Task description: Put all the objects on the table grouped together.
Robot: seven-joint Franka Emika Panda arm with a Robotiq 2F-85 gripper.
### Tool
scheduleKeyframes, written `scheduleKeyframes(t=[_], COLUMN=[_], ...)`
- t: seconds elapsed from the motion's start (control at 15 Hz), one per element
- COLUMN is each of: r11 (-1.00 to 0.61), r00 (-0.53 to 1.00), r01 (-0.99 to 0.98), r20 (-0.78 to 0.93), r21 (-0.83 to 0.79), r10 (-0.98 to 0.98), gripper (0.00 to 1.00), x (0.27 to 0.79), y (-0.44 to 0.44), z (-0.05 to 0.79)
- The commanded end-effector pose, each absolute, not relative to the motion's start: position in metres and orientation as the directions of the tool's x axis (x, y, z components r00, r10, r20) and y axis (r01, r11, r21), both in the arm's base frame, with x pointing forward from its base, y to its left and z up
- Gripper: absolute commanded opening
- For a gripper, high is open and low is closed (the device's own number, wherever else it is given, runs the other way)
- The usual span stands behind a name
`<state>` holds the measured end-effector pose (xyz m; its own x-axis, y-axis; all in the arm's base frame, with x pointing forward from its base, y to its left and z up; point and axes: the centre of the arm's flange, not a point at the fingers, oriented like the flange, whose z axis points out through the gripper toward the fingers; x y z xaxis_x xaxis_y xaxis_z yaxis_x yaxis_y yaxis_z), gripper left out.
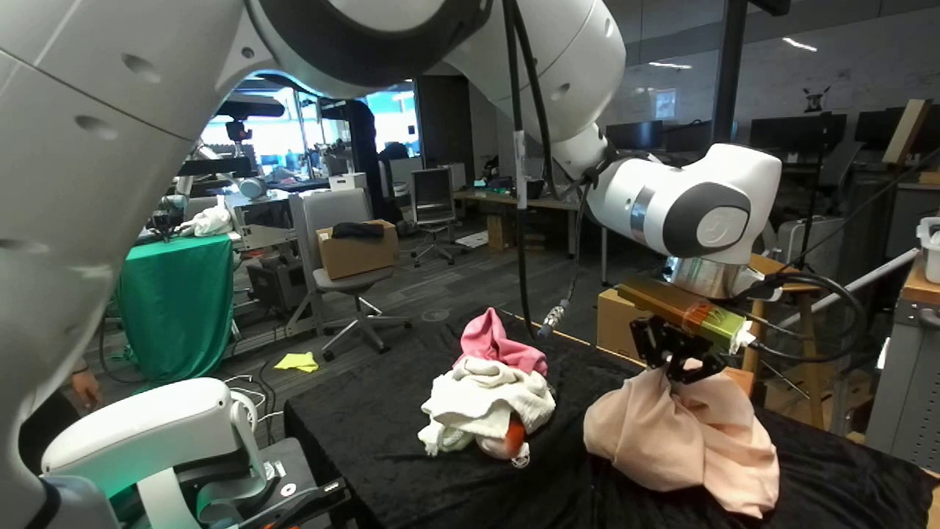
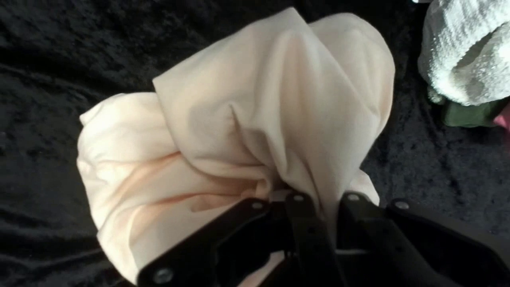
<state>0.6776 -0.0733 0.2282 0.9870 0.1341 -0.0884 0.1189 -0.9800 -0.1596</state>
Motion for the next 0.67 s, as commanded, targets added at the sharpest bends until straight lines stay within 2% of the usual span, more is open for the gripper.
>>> scheduleKeyframes(t=[0.0,0.6], r11=[-0.973,-0.922], r00=[0.984,0.931], r01=[0.163,0.364], r20=[-0.052,0.065], r21=[-0.161,-0.136], r10=[0.173,0.358], gripper=[0.08,0.08], x=[0.643,0.587], y=[-0.053,0.049], z=[0.271,0.361])
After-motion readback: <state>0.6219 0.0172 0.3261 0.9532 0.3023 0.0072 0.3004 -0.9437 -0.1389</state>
